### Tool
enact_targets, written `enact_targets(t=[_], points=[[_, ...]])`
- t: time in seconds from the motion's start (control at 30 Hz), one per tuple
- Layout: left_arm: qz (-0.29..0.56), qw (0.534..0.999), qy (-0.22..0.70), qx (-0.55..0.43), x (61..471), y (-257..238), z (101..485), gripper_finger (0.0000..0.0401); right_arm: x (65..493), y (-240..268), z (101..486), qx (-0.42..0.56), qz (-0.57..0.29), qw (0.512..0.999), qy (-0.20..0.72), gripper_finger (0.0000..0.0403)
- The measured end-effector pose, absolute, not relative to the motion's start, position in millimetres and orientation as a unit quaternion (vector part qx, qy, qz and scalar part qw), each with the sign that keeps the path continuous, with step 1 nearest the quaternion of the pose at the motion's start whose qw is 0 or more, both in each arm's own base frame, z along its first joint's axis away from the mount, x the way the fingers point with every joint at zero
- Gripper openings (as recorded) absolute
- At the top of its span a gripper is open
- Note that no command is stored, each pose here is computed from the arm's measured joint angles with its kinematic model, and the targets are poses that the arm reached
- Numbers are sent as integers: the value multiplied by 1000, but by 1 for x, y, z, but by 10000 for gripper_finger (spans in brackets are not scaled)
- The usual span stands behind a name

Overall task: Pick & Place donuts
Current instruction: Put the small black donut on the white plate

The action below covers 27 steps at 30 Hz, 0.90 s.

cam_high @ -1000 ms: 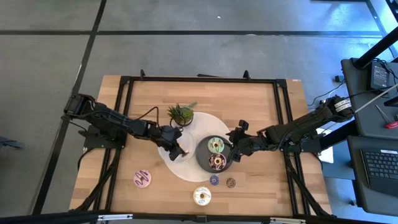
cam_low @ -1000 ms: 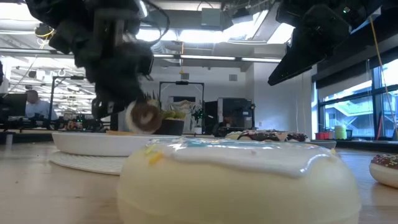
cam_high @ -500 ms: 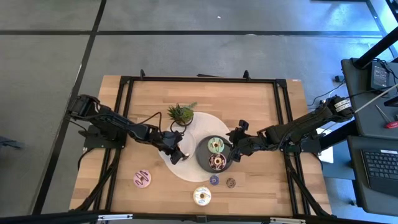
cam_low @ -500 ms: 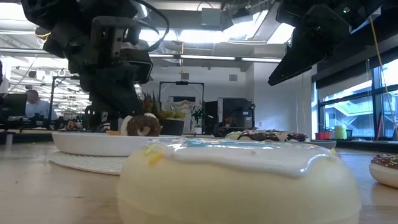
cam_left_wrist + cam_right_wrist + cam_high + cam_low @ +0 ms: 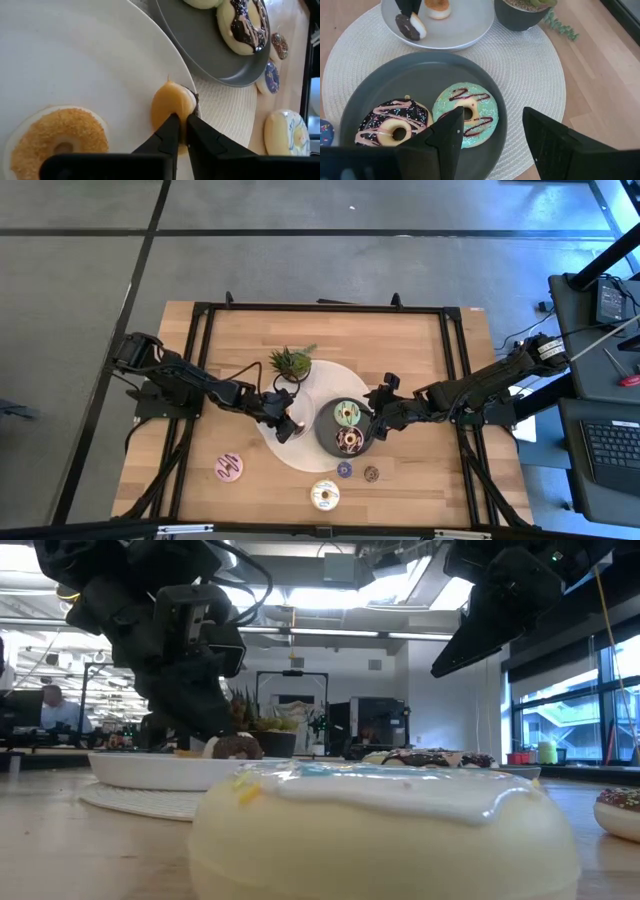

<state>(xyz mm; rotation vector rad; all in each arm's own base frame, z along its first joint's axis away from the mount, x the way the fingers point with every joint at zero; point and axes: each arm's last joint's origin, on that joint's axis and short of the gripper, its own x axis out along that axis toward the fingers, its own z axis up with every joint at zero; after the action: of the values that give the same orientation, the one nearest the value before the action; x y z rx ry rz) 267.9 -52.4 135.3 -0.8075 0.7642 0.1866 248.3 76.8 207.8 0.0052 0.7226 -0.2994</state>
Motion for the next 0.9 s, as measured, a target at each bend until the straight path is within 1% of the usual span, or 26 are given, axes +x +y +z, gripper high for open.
enact_targets(t=[0.23,0.43,0.77,0.9], points=[[80,852,365,-368,268,-53,135,29,248,77,208,2,-146,924,352,204],[94,854,360,-362,268,-52,135,43,248,77,208,2,-146,924,353,204],[95,854,360,-362,268,-52,135,114,248,77,207,1,-146,923,355,204],[92,856,362,-359,268,-52,135,128,248,77,207,1,-146,923,355,204]])
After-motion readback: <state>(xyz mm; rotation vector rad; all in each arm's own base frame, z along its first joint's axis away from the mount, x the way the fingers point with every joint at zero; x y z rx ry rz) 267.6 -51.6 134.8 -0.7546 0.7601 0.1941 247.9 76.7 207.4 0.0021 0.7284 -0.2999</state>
